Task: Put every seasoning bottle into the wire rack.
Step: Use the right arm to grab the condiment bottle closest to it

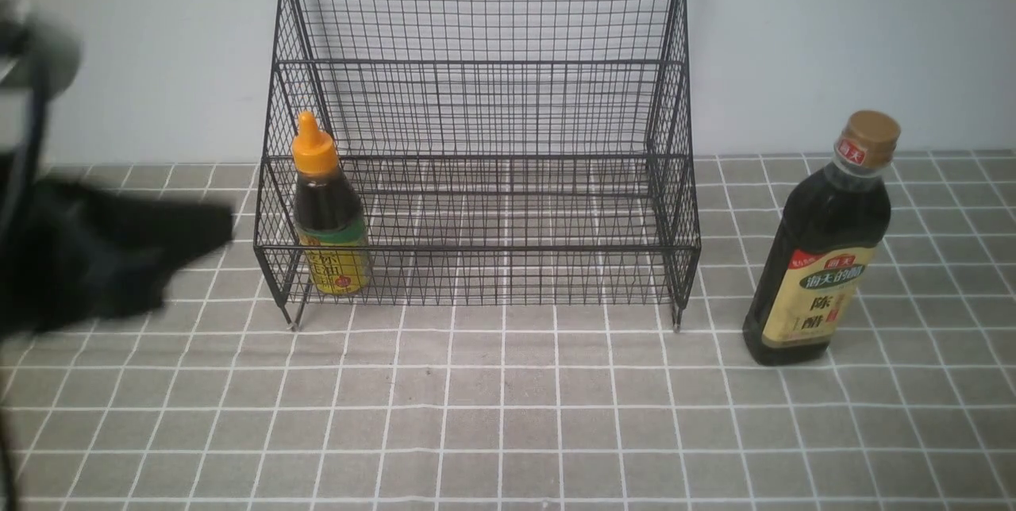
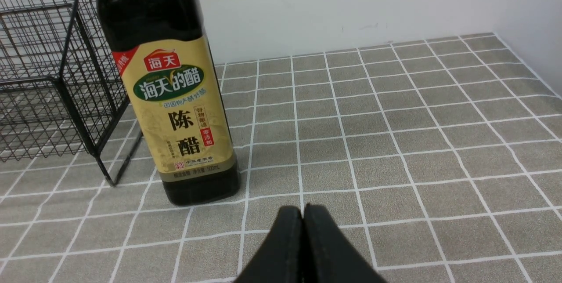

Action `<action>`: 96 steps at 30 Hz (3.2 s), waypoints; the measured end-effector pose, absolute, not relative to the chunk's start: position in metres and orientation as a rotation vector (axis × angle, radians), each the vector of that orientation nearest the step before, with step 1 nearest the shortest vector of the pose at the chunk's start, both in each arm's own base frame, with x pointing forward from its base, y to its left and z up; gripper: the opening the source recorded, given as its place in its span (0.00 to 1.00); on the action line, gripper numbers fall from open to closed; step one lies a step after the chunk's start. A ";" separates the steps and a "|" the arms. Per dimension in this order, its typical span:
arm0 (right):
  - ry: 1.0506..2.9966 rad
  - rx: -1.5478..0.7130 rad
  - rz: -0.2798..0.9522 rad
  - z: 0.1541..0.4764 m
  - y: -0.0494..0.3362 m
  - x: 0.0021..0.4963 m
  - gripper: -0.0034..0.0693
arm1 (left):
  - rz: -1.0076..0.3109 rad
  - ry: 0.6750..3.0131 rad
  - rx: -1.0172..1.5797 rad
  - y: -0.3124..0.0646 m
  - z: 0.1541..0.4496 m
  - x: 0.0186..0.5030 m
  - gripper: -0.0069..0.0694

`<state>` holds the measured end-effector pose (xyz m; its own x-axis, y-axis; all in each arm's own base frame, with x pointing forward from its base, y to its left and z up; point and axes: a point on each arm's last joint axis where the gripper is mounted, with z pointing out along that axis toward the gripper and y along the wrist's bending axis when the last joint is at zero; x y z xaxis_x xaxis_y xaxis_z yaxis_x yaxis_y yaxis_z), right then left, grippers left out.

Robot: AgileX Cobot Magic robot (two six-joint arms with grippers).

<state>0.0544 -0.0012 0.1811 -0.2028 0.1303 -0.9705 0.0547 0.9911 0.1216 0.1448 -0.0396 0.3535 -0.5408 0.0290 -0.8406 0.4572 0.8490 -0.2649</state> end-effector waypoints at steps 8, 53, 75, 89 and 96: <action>1.776 0.137 0.069 0.181 -0.001 0.054 0.03 | -0.434 1.986 0.474 -0.045 0.369 0.070 0.08; 1.776 0.137 0.070 0.181 -0.001 0.054 0.03 | -0.025 1.893 0.058 -0.002 0.171 0.052 0.08; 1.776 0.137 0.070 0.181 -0.001 0.054 0.03 | -0.032 1.883 0.050 -0.002 0.171 0.052 0.08; 1.453 0.305 0.264 0.206 -0.003 0.056 0.03 | -0.032 1.883 0.050 -0.002 0.171 0.052 0.08; 1.251 0.441 0.380 0.221 -0.009 0.053 0.03 | -0.031 1.883 0.050 -0.002 0.171 0.052 0.08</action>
